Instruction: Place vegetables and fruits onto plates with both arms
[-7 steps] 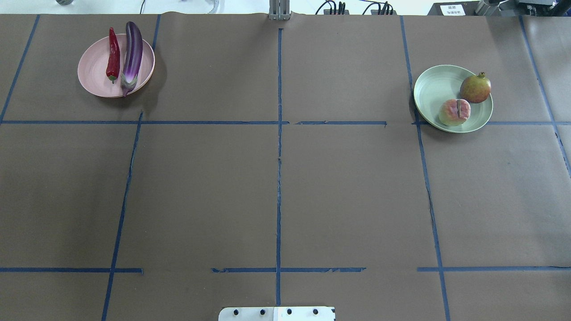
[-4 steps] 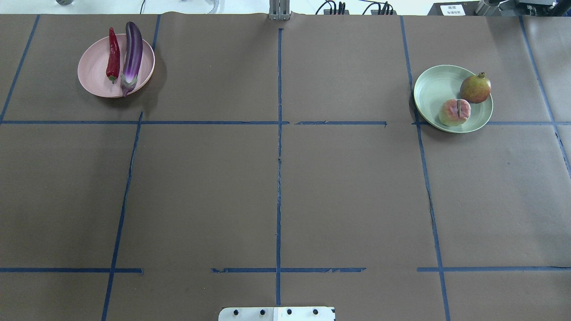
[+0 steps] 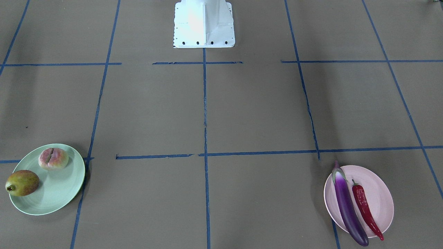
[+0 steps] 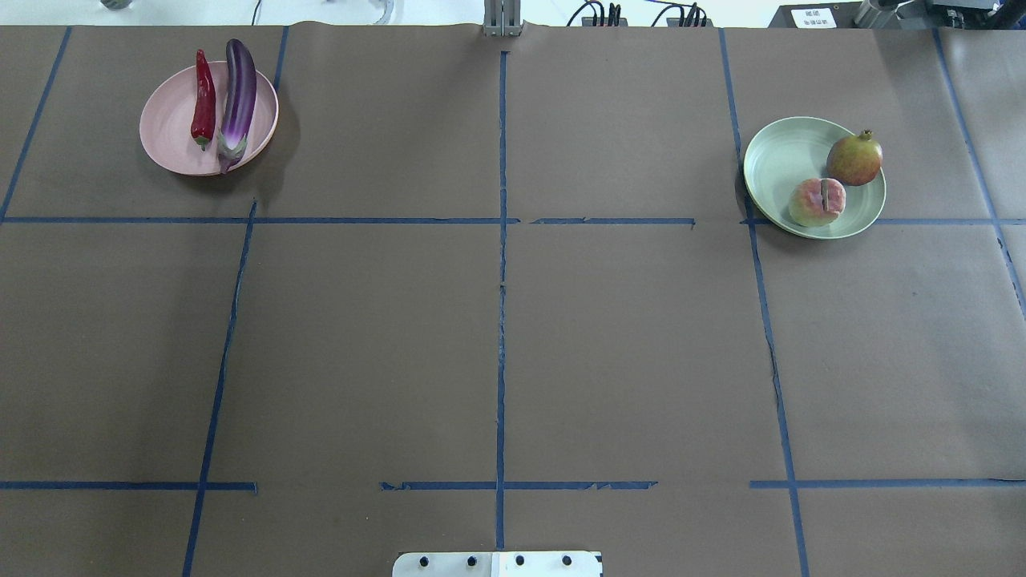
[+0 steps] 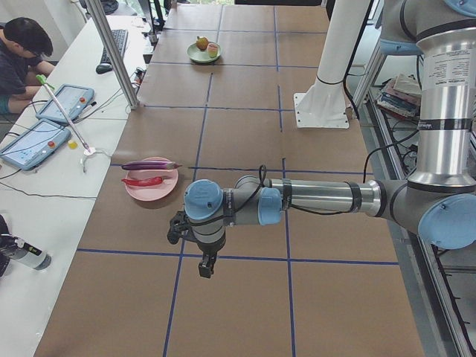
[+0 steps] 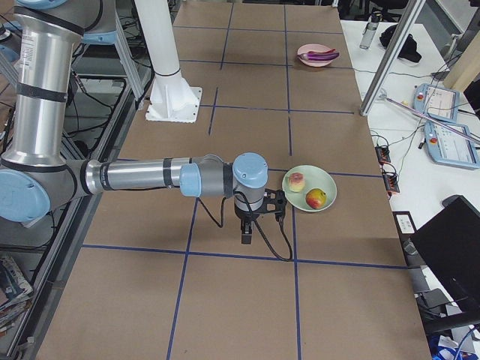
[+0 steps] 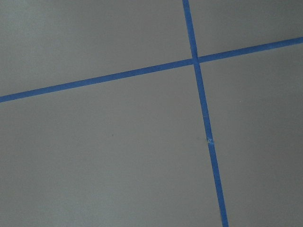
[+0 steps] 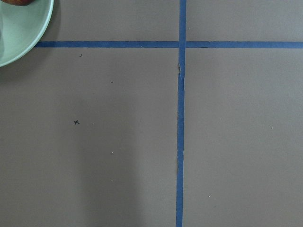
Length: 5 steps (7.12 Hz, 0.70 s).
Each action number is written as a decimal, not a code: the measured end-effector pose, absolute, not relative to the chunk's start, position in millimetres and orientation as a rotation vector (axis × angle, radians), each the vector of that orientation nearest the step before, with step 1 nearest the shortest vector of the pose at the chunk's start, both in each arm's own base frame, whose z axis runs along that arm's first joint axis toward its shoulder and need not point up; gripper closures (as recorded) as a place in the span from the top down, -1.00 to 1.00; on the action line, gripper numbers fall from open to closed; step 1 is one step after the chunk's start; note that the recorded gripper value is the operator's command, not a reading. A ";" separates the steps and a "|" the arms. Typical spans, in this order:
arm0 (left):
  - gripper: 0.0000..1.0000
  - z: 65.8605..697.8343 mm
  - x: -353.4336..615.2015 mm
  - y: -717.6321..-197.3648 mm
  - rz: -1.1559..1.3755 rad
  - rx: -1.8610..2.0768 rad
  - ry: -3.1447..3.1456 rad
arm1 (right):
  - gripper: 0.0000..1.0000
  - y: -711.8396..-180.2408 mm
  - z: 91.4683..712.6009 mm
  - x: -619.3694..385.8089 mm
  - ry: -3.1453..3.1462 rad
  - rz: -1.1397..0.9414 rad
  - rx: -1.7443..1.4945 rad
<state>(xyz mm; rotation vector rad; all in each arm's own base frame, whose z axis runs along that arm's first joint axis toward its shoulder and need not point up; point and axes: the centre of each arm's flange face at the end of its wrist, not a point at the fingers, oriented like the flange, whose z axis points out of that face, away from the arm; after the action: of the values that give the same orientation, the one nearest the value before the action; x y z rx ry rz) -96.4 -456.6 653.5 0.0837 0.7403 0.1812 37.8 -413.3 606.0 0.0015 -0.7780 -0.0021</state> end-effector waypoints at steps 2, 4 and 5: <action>1.00 652.1 -95.9 -456.7 0.184 0.086 0.741 | 1.00 -413.3 606.4 37.8 -0.778 -0.002 0.001; 1.00 651.8 -95.8 -456.7 0.184 0.087 0.742 | 1.00 -413.3 606.6 37.9 -0.778 -0.002 0.001; 1.00 651.8 -96.1 -456.7 0.183 0.087 0.742 | 1.00 -413.3 606.6 37.8 -0.778 -0.003 0.001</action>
<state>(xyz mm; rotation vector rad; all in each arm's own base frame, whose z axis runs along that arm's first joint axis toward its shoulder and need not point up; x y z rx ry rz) -96.1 -456.7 651.8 0.0872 0.7420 0.1832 37.8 -413.3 606.6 0.0009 -0.7780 -0.0030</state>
